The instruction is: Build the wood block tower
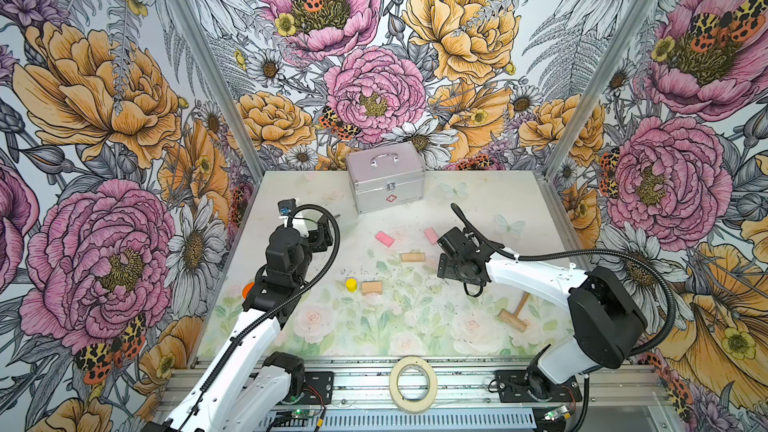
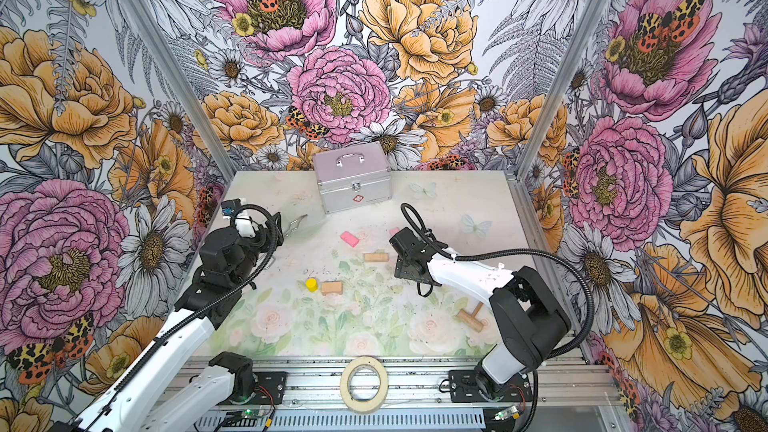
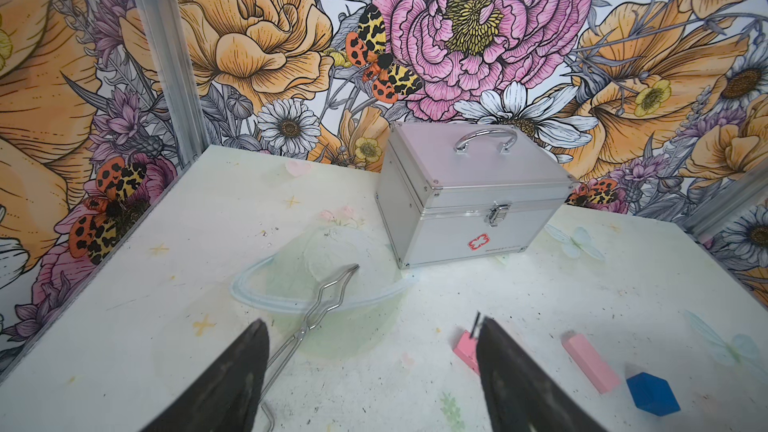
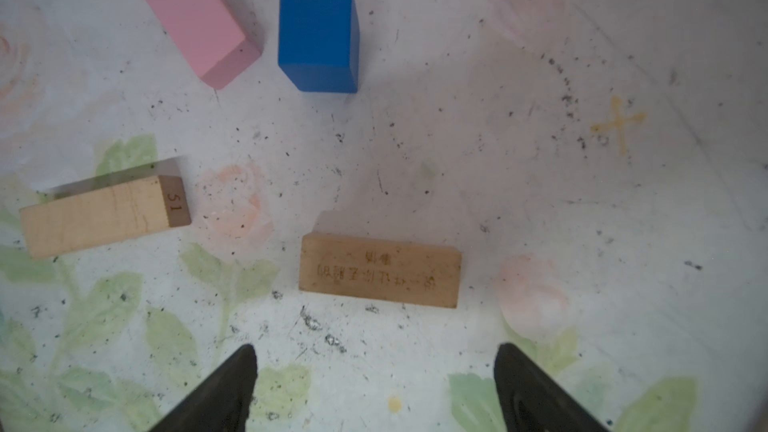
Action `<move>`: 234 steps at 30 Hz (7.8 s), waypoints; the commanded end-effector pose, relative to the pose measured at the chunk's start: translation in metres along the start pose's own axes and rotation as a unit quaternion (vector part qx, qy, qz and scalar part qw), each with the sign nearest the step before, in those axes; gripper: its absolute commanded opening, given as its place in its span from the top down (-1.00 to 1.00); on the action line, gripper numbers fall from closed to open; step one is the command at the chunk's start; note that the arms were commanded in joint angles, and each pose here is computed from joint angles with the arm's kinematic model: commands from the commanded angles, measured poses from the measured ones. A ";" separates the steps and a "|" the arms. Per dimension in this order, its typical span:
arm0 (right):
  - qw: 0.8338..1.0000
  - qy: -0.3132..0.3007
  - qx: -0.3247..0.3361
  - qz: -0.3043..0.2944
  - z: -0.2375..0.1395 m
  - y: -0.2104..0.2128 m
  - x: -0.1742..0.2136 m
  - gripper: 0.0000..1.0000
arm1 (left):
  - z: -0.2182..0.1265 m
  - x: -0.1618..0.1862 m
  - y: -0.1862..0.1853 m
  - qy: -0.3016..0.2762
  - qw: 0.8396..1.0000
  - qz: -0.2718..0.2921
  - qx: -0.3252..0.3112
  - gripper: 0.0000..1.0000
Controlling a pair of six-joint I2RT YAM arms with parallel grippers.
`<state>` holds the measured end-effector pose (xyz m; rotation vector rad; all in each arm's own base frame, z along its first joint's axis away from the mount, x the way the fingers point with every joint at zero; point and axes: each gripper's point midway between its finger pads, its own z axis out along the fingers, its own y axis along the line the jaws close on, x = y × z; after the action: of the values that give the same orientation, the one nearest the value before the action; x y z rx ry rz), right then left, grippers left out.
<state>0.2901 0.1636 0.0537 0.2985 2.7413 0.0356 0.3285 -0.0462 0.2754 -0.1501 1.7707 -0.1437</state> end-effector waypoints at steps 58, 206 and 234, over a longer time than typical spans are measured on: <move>0.998 -0.003 0.023 0.050 0.028 -0.006 -0.021 -0.93 | 0.004 0.008 0.005 0.010 1.000 0.011 -0.010 -0.59; 0.995 0.043 0.004 -0.091 0.056 0.116 -0.001 0.05 | 0.004 0.009 0.004 0.010 1.000 0.015 -0.007 -0.59; 0.994 0.036 -0.015 -0.105 0.046 0.126 -0.006 -0.93 | 0.004 0.010 0.004 0.012 1.000 0.016 -0.007 -0.60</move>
<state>0.3387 0.2864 0.0205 0.0154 2.8259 0.0463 0.3304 -0.0457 0.2713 -0.1417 1.7832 -0.1300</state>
